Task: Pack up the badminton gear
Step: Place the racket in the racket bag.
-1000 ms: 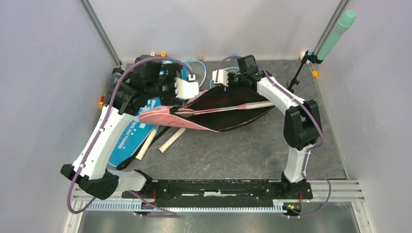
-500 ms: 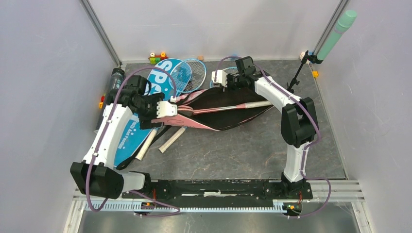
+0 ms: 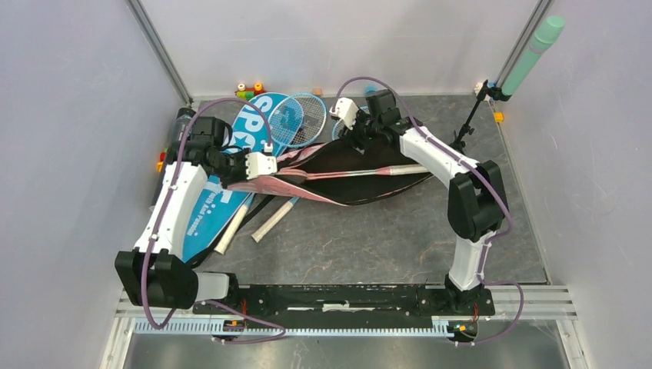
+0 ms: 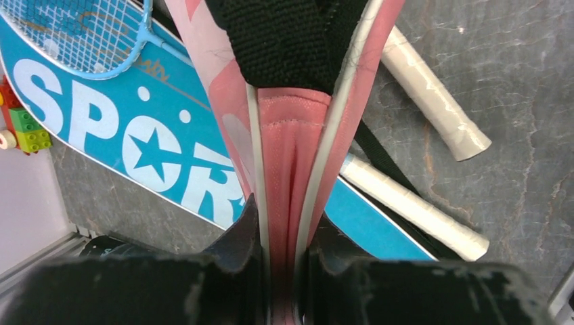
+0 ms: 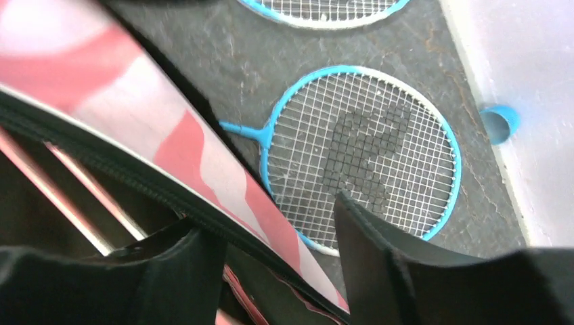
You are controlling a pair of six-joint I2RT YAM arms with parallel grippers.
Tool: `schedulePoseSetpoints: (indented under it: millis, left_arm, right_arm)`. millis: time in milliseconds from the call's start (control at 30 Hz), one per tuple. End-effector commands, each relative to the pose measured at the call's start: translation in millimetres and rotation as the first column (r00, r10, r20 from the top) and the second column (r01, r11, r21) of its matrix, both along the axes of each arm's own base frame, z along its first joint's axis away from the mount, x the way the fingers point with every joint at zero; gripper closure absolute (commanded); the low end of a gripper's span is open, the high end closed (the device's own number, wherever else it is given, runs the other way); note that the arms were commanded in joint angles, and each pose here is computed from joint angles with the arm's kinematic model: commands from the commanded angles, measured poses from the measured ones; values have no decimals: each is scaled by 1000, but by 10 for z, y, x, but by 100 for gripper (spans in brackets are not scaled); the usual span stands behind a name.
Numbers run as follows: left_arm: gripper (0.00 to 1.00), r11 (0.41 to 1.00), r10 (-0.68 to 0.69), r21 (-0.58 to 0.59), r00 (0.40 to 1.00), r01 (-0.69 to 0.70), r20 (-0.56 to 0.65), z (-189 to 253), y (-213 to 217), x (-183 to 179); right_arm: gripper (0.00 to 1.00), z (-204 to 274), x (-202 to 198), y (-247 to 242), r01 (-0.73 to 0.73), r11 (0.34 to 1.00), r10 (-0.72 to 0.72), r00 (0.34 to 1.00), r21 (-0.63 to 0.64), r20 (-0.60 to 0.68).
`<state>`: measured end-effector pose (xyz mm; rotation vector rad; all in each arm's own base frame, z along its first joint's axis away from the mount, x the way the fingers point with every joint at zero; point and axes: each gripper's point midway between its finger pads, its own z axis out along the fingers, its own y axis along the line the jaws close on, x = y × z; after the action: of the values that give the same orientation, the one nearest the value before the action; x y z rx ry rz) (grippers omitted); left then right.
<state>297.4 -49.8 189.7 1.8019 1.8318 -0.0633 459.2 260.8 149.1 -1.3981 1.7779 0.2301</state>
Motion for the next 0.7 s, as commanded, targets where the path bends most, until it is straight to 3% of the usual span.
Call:
schedulePoseSetpoints:
  millis: [0,67,233,367,533,667]
  left_arm:
    - [98,997,-52,-57,997,56,62,84,-129,-118]
    - [98,997,-47,-60,996,51,75,44,-126,-152]
    - [98,996,-31,-73,991,41,128,-6,-132,-207]
    - [98,997,-7,-76,987,19,162,-37,-112,-220]
    - [98,998,-2,-54,985,11,170,-136,-66,-268]
    - [98,999,-9,-34,981,15,193,-176,-32,-324]
  right_arm:
    - [32,690,-220,382,226,927,-239,971,300,5]
    - [22,763,-471,524,252,904,-279,960,344,29]
    - [17,934,-993,594,292,777,-308,949,557,-68]
    - [18,885,-1512,724,211,752,-165,977,624,-132]
    - [20,808,-2174,1031,41,694,121,977,719,-173]
    - [24,606,-2239,1166,117,701,105,959,703,-265]
